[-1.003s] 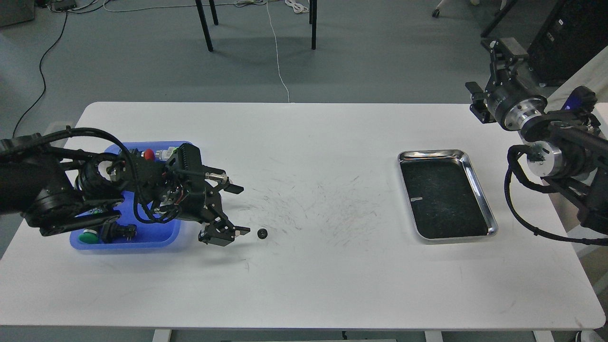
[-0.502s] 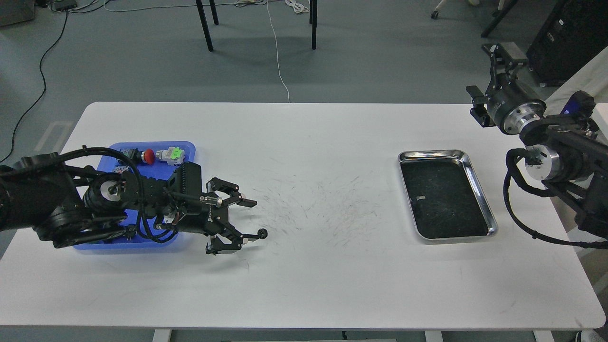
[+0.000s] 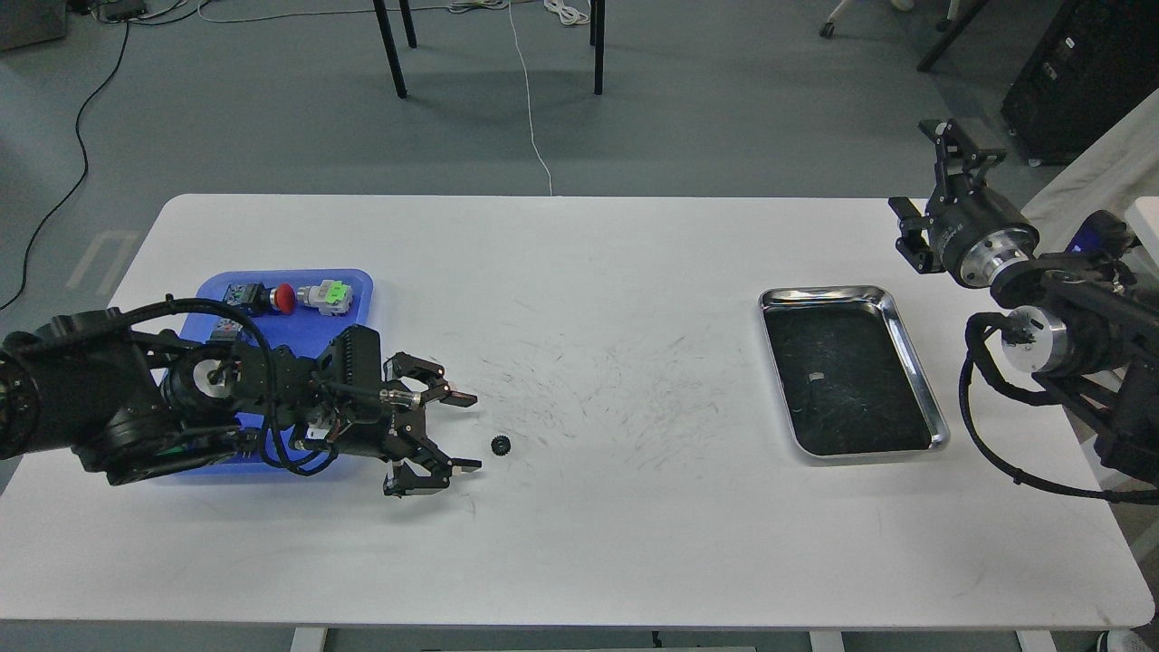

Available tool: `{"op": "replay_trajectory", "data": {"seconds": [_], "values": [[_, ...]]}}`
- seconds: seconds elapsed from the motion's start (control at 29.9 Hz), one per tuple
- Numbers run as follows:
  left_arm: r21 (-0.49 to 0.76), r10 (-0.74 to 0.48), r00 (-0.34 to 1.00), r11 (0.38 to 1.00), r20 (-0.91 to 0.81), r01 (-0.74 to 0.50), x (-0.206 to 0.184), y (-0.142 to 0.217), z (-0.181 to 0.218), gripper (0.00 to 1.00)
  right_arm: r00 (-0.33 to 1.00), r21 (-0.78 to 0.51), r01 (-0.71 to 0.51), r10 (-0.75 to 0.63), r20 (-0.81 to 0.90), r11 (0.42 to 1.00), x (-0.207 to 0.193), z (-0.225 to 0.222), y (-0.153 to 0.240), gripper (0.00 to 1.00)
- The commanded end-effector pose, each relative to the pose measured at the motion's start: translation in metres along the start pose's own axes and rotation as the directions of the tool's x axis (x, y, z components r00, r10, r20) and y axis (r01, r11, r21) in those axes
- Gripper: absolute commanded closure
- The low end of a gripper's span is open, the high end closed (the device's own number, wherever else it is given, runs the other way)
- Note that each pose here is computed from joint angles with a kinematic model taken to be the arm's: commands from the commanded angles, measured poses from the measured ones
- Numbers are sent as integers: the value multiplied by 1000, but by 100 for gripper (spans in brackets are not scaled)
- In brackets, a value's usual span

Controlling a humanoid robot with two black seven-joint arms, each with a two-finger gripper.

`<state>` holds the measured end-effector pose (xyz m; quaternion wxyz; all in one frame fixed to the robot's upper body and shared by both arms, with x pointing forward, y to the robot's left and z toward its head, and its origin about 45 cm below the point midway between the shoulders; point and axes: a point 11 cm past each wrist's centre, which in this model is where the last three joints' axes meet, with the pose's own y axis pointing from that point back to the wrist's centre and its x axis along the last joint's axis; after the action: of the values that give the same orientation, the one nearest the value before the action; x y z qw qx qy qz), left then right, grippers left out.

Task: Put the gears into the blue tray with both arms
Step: 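Grasp the small black round part with the left gripper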

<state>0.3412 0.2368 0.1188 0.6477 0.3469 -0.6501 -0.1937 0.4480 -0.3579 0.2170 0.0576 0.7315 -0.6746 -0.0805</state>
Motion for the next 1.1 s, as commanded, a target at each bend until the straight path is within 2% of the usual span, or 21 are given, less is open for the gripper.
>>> {"op": "replay_trajectory", "data": {"seconds": [0.0, 0.2, 0.33, 0.6, 0.8, 1.07], "values": [[-9, 1, 1000, 1000, -11, -1, -3, -5, 5, 22, 1000, -7, -4, 4, 0, 1000, 1, 4, 1, 3], [-11, -5, 1000, 1000, -16, 5, -7, -8, 7, 29, 1000, -10, -7, 7, -5, 1000, 3, 6, 2, 3], [-3, -8, 1000, 1000, -16, 8, -9, -7, 5, 30, 1000, -12, -6, 6, -4, 1000, 3, 7, 2, 3], [-8, 10, 1000, 1000, -5, -10, -6, -13, 7, 36, 1000, -24, -10, 9, -7, 1000, 4, 13, 4, 3], [-7, 32, 999, 999, 3, -32, -3, -13, 6, 44, 1000, -32, -10, 10, -11, 999, 5, 16, 5, 3], [-7, 37, 999, 999, 1, -37, -1, -14, 7, 44, 1000, -39, -20, 19, -21, 999, 9, 19, 6, 3]]}}
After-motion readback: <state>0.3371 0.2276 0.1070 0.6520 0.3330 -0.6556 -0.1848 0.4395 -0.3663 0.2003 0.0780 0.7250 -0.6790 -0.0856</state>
